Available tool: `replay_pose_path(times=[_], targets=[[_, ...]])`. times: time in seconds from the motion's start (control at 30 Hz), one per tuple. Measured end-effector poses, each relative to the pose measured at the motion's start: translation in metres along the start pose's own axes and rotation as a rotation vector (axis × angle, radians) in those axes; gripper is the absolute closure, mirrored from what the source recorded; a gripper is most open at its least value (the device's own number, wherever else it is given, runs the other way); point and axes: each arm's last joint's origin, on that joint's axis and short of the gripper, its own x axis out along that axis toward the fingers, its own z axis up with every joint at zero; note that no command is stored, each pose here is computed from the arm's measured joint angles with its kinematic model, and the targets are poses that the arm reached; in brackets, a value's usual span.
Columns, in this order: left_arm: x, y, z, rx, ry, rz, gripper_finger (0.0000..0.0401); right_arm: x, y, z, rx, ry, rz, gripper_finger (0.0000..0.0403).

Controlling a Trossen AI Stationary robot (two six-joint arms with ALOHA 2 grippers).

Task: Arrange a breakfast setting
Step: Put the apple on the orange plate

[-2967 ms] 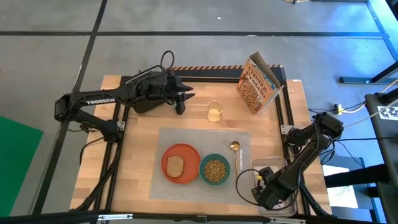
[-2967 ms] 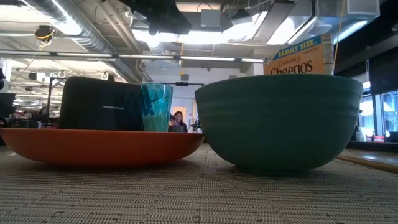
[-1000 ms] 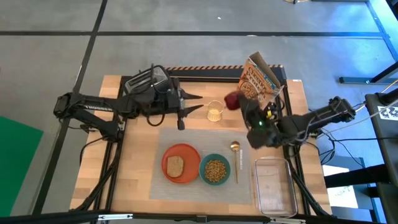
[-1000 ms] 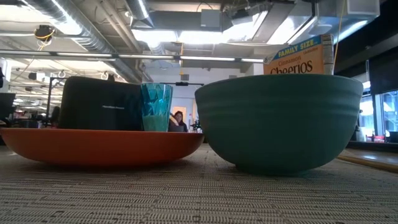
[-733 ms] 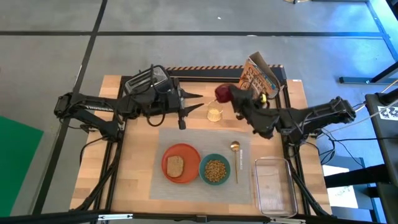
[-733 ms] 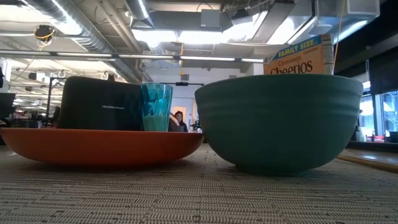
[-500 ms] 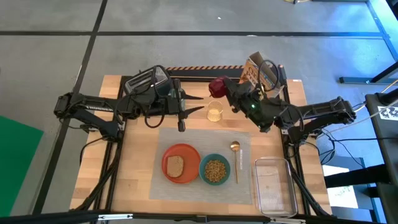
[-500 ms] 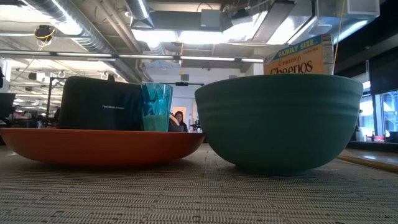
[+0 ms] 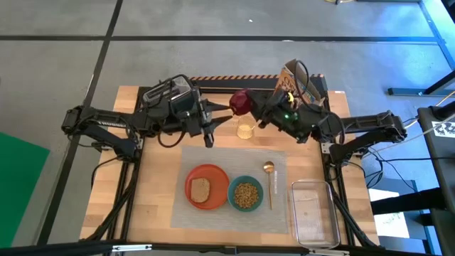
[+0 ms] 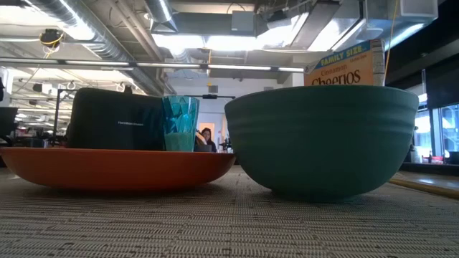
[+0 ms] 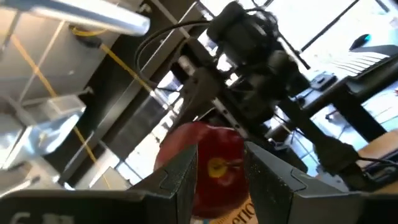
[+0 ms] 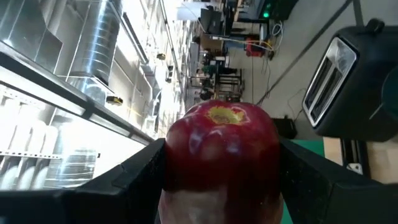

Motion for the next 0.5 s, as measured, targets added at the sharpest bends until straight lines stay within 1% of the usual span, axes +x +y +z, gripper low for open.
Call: replay_pose_path(times=[0.17, 0.37, 0.5], targets=[[0.0011, 0.0006, -0.0057, 0.036, -0.021, -0.061, 0.0277, -0.0001, 0.0002, -0.0002, 0.021, 0.003, 0.002, 0.0150], [0.0016, 0.0031, -0.0084, 0.067, -0.022, -0.060, 0.0277, -0.0003, 0.0012, -0.0005, 0.028, 0.008, 0.011, 0.0150], [0.0045, 0.0004, -0.0094, 0.107, -0.055, -0.079, 0.0277, -0.0003, 0.0019, -0.0005, 0.033, 0.008, 0.016, 0.0150]])
